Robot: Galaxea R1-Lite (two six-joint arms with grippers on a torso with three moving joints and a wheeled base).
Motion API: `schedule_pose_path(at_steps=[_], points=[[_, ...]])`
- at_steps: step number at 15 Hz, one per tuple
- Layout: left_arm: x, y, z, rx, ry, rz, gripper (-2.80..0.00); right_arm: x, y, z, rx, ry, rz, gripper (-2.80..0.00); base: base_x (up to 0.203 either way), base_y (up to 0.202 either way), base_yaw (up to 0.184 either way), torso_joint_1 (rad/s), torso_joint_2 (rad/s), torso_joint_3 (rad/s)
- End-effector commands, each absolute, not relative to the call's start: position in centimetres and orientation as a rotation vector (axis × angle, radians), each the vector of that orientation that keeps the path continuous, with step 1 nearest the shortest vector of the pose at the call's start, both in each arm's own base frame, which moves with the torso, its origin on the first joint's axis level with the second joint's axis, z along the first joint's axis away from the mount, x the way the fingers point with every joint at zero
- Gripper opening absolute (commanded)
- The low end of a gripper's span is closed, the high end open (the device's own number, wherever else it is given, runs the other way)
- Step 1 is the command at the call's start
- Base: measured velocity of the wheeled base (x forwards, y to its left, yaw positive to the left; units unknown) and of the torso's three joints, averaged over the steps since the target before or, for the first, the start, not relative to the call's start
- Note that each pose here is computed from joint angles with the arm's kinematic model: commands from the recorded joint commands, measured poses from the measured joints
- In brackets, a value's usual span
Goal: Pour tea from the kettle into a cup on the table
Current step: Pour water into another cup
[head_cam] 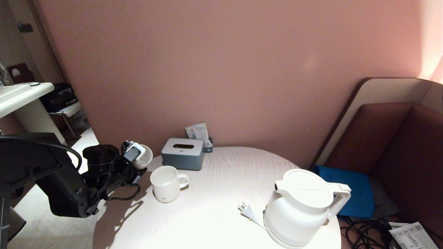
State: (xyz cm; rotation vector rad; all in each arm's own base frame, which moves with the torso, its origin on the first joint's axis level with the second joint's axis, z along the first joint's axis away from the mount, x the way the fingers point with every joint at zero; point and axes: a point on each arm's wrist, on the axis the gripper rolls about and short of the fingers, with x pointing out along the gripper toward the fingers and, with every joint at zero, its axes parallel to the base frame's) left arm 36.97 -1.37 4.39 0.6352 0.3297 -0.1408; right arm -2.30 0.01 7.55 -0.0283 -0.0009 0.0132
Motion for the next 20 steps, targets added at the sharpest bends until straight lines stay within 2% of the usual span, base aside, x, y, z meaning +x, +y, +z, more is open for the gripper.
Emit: schedule_pose_path(at_steps=[1, 10, 20], points=[[37.1, -1.6, 4.3, 0.645, 0.322, -0.145, -2.8, -2.3, 0.0, 7.6, -0.029, 0.0, 0.014, -2.8, 0.0, 0.0, 0.0, 0.0, 0.0, 0.0], [37.0, -3.0, 4.4, 0.781, 0.301, -0.198, -2.8, -2.3, 0.0, 7.6, -0.029, 0.0, 0.014, -2.8, 0.0, 0.0, 0.0, 0.0, 0.0, 0.0], [37.2, -3.1, 5.4, 0.945, 0.24, -0.147, -2.8, -2.3, 0.0, 7.5, -0.029, 0.001, 0.014, -2.8, 0.0, 0.0, 0.0, 0.0, 0.0, 0.0]])
